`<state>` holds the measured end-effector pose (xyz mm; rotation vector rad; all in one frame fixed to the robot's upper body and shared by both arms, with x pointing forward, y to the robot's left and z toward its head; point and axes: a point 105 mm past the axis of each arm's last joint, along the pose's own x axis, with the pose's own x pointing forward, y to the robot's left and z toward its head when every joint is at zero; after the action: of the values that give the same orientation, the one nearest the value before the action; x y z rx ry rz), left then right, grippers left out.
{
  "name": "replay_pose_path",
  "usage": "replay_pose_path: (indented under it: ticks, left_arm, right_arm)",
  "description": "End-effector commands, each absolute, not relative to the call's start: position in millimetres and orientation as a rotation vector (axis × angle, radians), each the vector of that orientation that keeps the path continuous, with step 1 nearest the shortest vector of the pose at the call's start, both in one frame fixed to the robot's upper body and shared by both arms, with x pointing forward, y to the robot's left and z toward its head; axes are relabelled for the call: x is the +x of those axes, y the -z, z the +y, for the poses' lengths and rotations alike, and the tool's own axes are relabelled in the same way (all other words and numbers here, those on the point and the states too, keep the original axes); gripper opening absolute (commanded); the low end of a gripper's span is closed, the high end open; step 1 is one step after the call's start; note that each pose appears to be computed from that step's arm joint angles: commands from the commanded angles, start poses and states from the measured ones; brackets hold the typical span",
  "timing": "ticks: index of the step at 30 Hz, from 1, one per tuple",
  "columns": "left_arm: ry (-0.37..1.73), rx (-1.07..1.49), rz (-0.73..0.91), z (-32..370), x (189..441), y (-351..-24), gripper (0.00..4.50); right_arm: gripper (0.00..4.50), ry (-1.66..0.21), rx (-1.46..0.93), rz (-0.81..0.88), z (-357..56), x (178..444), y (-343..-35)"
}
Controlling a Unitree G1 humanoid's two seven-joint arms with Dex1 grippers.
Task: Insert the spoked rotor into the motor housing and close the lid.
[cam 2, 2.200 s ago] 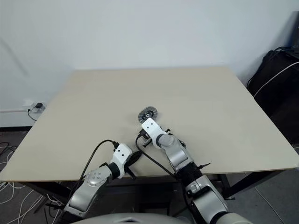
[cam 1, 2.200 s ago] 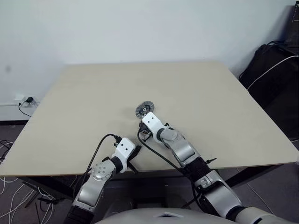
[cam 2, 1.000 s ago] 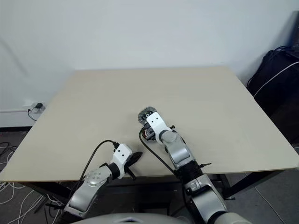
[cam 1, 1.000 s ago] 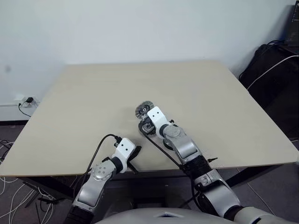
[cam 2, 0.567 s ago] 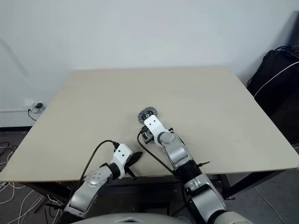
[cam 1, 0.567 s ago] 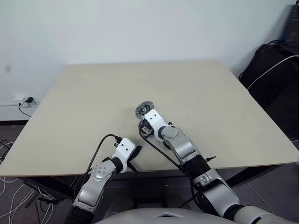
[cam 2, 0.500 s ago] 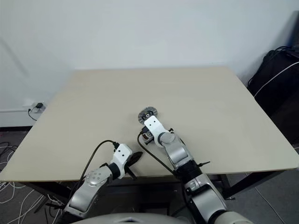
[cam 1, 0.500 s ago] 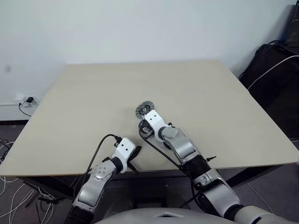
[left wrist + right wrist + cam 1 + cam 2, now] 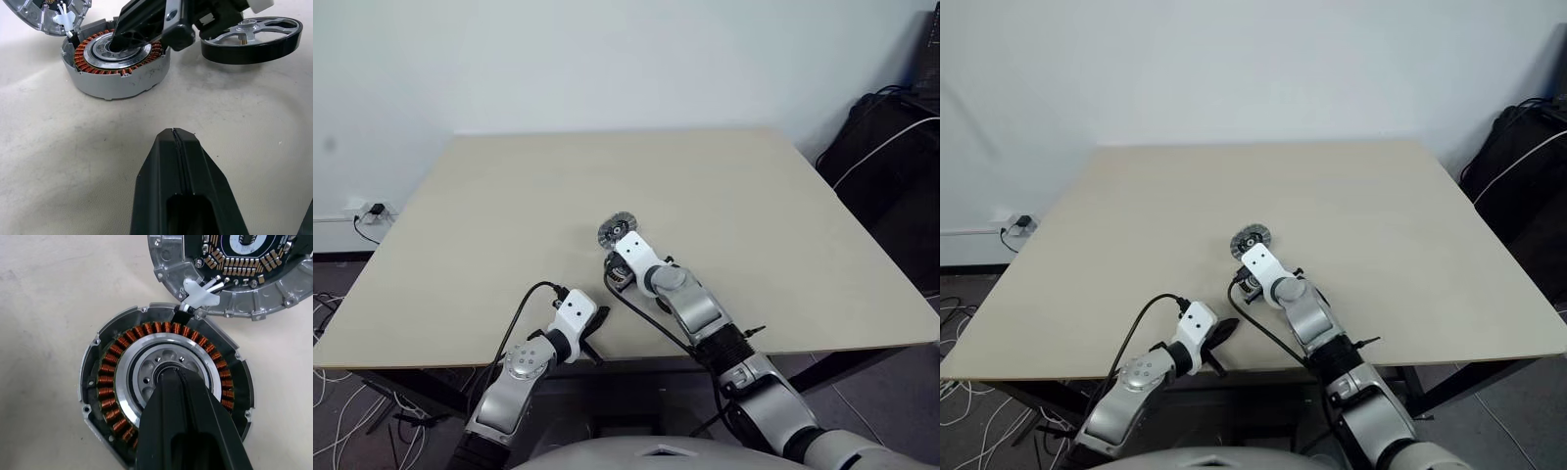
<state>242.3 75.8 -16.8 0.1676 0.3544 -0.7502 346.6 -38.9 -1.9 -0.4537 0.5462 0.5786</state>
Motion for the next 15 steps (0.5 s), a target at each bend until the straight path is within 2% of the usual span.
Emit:
replay_pose_path:
  ticks: [1,11,15]
  left_arm:
    - [0.754,0.16,0.289,71,248,1,0.0]
    - [0.746,0.157,0.29,72,248,1,0.0]
    - [0.75,0.154,0.288,70,248,1,0.0]
  right_arm:
    - [0.04,-0.545,-0.481,0.52,-42,355,-3]
    - [0.04,-0.58,-0.455,0.535,-38,352,-12]
    - [0.94,-0.588,-0.473,0.548,-38,350,-15]
